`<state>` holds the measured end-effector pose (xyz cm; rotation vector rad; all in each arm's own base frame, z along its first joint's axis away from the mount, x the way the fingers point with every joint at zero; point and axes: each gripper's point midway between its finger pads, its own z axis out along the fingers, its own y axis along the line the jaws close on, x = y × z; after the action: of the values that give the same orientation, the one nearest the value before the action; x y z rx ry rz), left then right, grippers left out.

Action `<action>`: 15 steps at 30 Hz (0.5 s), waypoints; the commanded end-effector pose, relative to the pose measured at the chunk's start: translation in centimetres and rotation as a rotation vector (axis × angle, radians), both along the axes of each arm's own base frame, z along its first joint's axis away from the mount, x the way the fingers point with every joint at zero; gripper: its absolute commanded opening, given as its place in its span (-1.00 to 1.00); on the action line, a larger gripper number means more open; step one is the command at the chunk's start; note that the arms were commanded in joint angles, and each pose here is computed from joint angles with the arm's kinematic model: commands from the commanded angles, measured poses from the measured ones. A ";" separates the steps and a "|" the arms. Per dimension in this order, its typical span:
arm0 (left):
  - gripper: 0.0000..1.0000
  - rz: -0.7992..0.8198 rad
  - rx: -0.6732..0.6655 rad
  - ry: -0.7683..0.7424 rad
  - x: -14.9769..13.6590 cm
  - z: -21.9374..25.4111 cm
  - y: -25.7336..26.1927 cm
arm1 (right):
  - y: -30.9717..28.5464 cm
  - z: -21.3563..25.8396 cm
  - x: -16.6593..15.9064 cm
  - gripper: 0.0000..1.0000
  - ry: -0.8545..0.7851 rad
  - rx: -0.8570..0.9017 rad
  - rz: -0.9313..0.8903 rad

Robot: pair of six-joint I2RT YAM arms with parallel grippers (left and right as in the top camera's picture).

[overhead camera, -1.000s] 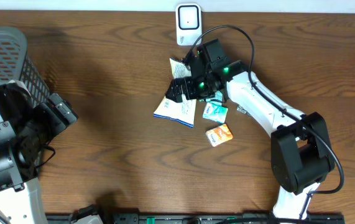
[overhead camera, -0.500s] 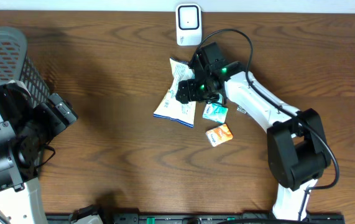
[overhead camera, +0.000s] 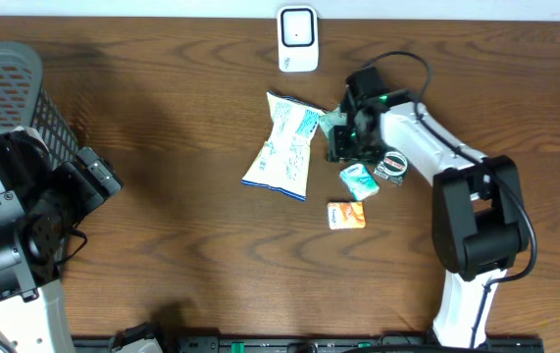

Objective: Scan the item barcode
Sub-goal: 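Grasp the white snack bag with the right gripper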

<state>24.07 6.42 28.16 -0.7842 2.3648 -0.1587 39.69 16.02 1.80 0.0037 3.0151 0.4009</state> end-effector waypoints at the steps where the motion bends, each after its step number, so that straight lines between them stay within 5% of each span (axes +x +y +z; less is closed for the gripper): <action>1: 0.96 0.001 -0.003 -0.015 0.0 0.5 0.0 | 1.9 3.0 0.5 0.05 -0.056 0.158 0.089; 6: 0.95 0.001 -0.003 -0.015 0.0 0.5 0.0 | 6.6 4.7 -0.2 -0.58 -0.092 0.336 0.231; 15: 0.95 0.001 -0.003 -0.015 0.0 0.5 0.0 | 3.3 3.0 3.2 -0.92 -0.212 0.029 0.047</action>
<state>24.06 6.42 28.15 -0.7843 2.3652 -0.1587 40.96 21.45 3.86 -0.2027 2.8619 0.6168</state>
